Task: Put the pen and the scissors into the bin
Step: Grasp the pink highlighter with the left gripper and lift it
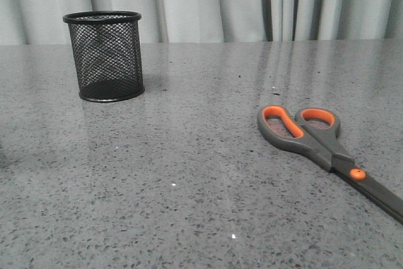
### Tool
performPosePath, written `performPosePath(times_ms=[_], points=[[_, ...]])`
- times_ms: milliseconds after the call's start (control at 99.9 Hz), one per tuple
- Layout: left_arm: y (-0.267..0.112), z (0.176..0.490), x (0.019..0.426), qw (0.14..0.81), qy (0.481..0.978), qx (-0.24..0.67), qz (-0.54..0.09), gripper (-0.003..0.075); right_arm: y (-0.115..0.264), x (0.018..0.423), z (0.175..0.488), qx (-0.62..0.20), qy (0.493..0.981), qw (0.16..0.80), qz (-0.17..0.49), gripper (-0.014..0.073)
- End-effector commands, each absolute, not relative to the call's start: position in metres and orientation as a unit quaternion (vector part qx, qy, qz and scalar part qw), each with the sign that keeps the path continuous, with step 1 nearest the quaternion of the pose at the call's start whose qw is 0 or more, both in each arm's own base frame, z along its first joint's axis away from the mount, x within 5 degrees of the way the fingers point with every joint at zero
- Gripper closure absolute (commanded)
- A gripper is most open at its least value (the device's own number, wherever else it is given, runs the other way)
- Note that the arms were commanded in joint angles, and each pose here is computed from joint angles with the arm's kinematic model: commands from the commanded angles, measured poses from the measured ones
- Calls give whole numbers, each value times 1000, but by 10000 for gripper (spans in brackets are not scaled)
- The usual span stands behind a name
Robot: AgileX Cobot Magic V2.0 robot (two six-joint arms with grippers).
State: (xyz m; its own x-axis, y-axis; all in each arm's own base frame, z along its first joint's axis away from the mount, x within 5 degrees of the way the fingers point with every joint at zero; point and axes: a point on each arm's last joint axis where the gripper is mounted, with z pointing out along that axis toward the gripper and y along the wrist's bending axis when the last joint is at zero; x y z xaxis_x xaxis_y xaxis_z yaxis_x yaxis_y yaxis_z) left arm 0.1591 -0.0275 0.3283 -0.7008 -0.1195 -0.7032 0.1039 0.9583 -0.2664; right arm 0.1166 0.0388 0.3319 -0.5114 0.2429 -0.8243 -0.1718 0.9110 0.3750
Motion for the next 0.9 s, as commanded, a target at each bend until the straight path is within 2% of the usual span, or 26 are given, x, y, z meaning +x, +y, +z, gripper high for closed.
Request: performPosePath(times_ms=[0,100,450,891], points=[[-25,342,187,366,922,-18,-127,474,38,120,347,15,825,526,206,277],[-23,335,216,317,942,-26,-107,470,38,119,347,15,826,525,206,277],[-21,297,280,248,965,-24,-76,465,38,119,347,15,826,524,206,277],[-14,287,302,278,960,-22,-30,465,38,120,348,16,823,528,206,277]])
